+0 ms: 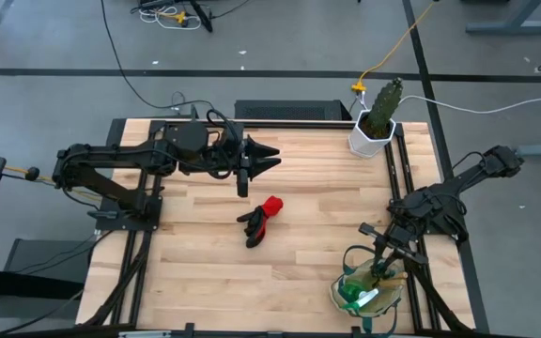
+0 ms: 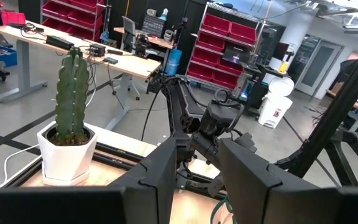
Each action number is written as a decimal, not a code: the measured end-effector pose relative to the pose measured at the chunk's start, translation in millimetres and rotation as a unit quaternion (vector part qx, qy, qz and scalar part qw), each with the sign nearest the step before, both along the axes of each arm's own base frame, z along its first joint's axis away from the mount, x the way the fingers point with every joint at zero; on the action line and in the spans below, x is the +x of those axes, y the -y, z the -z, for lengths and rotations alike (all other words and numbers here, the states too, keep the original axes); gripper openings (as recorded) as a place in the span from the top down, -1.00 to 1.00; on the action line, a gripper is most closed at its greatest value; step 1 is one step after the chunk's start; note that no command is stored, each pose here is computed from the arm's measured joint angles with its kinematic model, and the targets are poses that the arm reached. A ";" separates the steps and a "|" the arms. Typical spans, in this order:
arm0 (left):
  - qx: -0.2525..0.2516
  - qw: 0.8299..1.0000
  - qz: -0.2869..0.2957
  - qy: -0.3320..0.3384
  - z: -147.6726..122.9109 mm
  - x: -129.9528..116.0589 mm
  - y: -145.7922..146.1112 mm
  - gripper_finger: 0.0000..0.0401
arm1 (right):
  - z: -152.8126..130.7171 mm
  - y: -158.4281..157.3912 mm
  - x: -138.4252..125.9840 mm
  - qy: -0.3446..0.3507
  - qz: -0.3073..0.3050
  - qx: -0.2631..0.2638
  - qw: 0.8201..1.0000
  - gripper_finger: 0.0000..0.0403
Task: Pick & Place Garden tools in Gardening bag
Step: Put the green shear scissors into the gardening tool bag, then put the red gloves into the gardening tool bag
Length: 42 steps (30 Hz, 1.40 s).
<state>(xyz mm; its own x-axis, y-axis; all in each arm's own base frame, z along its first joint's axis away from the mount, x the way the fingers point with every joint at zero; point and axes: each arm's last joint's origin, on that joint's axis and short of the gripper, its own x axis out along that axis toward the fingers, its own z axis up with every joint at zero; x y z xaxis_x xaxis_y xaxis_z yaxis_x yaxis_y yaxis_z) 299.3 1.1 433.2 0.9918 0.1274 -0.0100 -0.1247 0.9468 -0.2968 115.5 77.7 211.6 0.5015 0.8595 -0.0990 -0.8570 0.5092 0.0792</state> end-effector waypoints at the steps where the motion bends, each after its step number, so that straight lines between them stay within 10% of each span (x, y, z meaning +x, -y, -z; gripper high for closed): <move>1: 0.000 1.000 0.000 0.000 0.0 0.0 0.1 0.36 | 0.2 -0.1 0.1 -0.001 0.000 0.000 1.000 0.72; 21: 0.000 1.000 0.000 0.000 0.0 0.0 0.2 0.36 | 6.5 -1.6 8.9 -0.068 0.060 0.017 0.996 0.00; 42: 0.000 1.000 0.000 0.000 0.0 0.0 0.2 0.36 | -3.5 0.3 12.3 -0.053 0.108 0.068 0.990 -0.04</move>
